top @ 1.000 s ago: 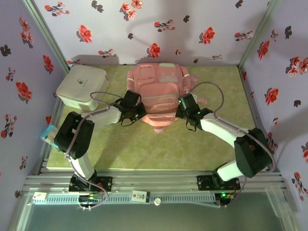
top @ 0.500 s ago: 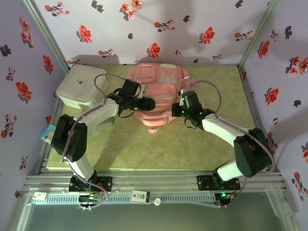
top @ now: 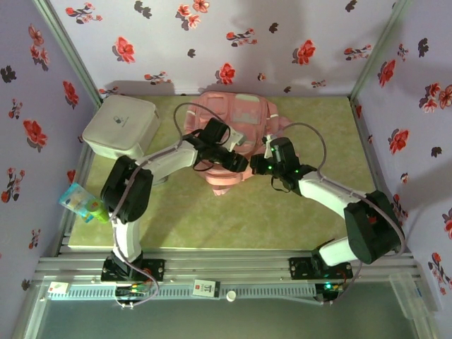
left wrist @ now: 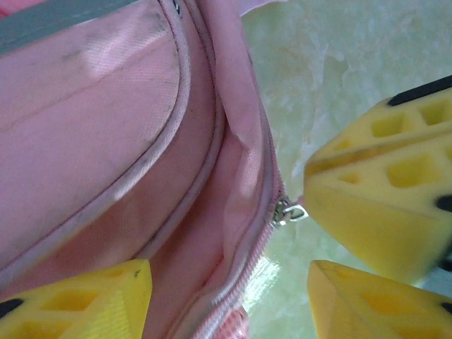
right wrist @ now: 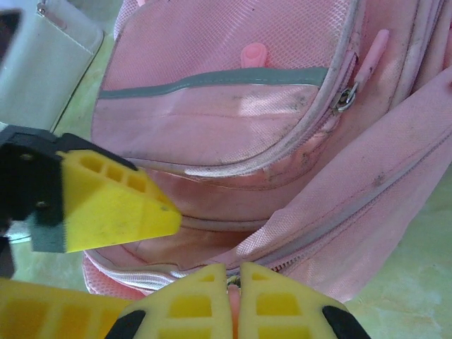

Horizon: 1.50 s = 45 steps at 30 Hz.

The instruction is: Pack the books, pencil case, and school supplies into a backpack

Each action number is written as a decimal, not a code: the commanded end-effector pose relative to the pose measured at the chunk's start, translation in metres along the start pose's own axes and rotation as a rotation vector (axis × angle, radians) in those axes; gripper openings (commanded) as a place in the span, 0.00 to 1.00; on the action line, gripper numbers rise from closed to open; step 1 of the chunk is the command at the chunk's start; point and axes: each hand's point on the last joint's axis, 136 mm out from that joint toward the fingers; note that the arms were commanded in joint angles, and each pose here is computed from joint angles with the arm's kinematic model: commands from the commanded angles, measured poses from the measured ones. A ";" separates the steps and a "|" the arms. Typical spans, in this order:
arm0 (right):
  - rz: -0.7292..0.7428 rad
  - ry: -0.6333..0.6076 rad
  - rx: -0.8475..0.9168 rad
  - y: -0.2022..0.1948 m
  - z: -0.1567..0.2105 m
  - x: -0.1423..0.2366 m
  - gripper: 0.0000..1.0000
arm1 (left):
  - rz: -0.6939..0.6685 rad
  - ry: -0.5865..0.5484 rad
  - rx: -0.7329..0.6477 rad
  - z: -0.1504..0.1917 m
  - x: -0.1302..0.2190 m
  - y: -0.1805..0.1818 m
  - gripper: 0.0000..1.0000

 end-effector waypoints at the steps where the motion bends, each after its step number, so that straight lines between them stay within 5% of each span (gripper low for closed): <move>1: -0.066 -0.081 -0.011 0.014 -0.022 0.010 0.00 | 0.032 0.051 -0.122 0.004 -0.007 -0.006 0.58; 9: -0.043 -0.075 -0.033 0.006 -0.019 0.010 0.00 | 0.020 0.154 -0.156 0.020 -0.020 0.002 0.49; 22: 0.234 -0.077 -0.069 -0.054 -0.010 0.015 0.00 | 0.025 0.157 -0.212 0.023 -0.008 -0.003 0.10; 45: 0.410 -0.143 -0.186 -0.127 -0.040 0.027 0.00 | 0.020 0.168 -0.157 0.067 0.049 -0.017 0.04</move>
Point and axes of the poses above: each hand's point on the last joint's axis, 136 mm out from that joint toward the fingers, its own x axis back along the fingers, its own y axis along the line the jaws close on, z = x × y, and after that the axes turned 10 degrees about x, right-handed
